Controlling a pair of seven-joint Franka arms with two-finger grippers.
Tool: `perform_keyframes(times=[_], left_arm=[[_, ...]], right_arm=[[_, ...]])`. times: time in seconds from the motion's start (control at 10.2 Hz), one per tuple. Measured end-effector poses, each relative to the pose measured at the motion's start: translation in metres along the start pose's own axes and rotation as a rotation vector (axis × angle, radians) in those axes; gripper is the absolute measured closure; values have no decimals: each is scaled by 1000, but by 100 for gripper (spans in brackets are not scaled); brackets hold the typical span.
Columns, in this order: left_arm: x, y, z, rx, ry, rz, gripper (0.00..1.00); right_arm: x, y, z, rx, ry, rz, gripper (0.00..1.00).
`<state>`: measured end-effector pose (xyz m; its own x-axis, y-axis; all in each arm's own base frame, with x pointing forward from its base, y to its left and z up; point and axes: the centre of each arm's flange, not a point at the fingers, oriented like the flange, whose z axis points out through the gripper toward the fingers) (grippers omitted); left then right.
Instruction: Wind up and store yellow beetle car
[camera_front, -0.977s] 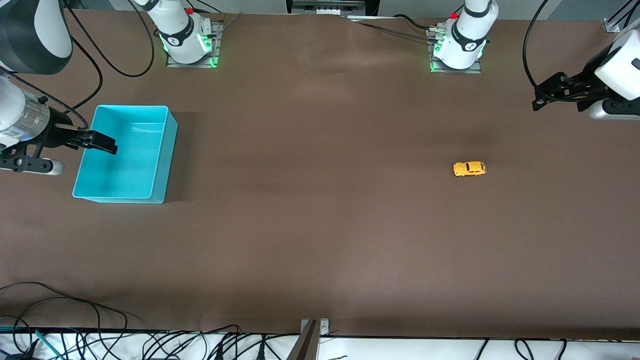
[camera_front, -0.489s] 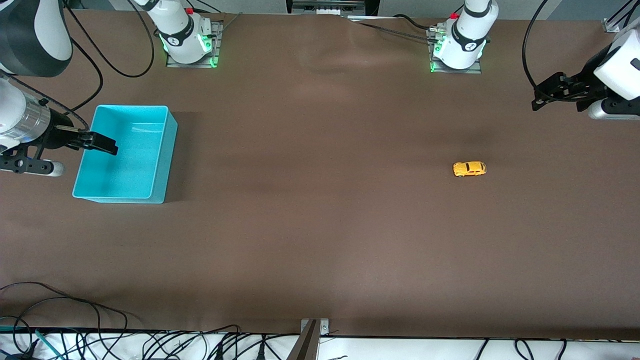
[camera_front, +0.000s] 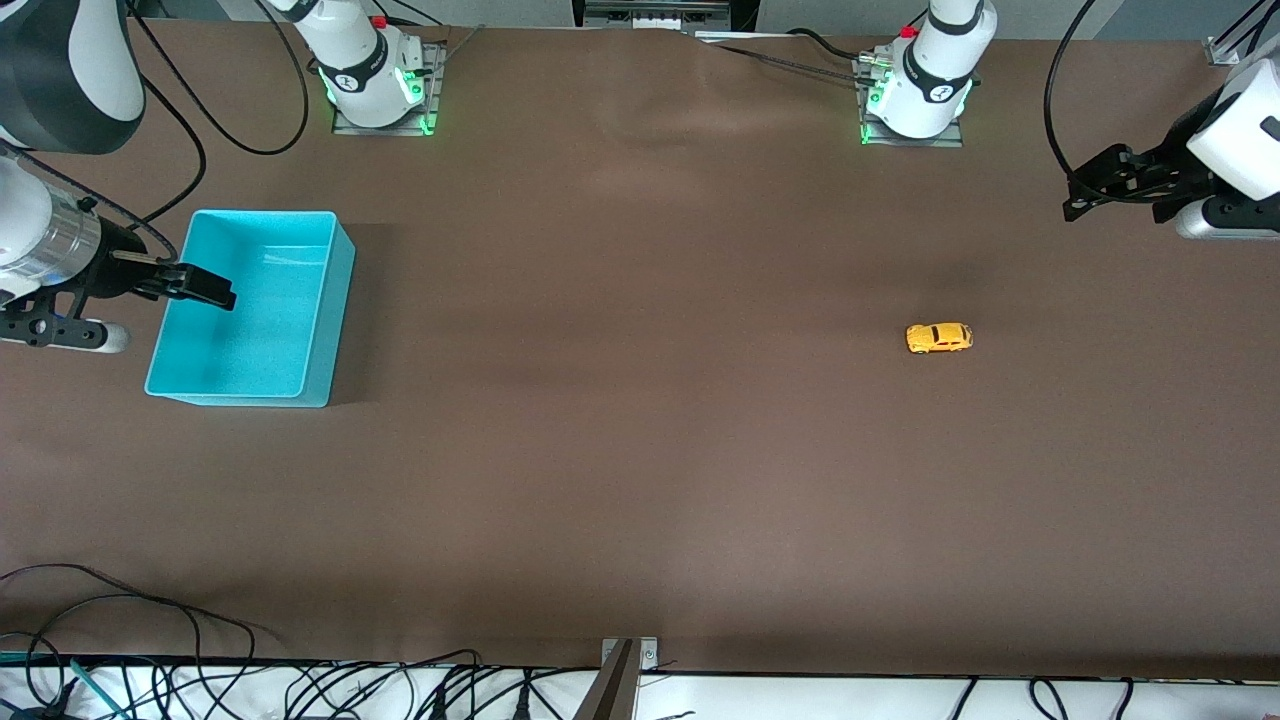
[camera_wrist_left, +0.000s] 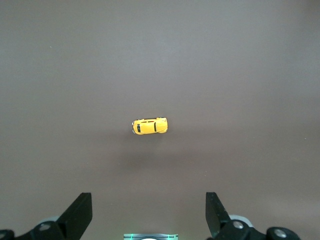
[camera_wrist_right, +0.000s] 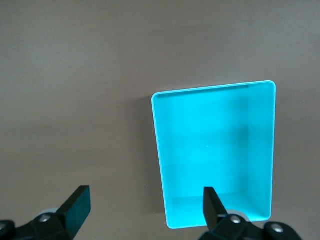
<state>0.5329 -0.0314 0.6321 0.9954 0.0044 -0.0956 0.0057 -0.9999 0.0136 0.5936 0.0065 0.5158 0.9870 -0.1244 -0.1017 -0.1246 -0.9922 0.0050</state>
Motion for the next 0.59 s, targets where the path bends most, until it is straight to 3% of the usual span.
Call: perform_keyframes(times=[0.29,0.59], left_arm=[[7,-3,8,-1,-10,-4,0],[39,-18,70,-2,-65,-33,0]], right_arm=[[0,1,0,0,1,-9,0],[1,3,0,1,1,-10,0]])
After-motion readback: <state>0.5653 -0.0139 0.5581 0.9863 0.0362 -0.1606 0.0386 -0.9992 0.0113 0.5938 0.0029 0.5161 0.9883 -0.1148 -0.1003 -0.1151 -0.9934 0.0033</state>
